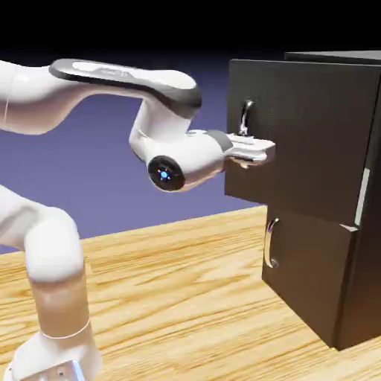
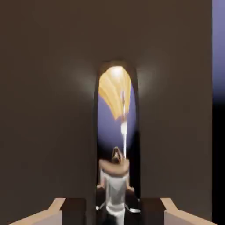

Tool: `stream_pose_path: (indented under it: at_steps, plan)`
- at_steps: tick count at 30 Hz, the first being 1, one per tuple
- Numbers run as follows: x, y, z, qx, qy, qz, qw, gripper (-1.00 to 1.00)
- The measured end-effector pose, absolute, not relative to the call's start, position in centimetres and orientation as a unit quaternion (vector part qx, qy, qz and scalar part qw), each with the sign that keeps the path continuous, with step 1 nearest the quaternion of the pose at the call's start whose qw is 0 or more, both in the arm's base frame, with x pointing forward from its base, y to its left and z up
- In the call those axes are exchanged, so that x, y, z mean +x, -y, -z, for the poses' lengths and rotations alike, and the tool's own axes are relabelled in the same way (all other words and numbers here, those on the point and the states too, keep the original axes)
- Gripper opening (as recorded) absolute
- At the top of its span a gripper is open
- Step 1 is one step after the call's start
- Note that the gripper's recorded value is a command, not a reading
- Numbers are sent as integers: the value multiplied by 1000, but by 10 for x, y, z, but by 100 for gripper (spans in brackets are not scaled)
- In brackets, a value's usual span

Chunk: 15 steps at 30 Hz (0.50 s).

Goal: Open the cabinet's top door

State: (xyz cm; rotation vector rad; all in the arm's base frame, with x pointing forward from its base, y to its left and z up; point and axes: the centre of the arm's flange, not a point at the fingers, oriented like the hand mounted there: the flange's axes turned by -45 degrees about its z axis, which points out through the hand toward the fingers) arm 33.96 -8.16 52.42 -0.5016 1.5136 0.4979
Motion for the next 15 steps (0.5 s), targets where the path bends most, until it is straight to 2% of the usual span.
stream_pose_path:
  at_steps: [15]
  plan:
    - [314,193,-524,-347,-616,-347,616,-100]
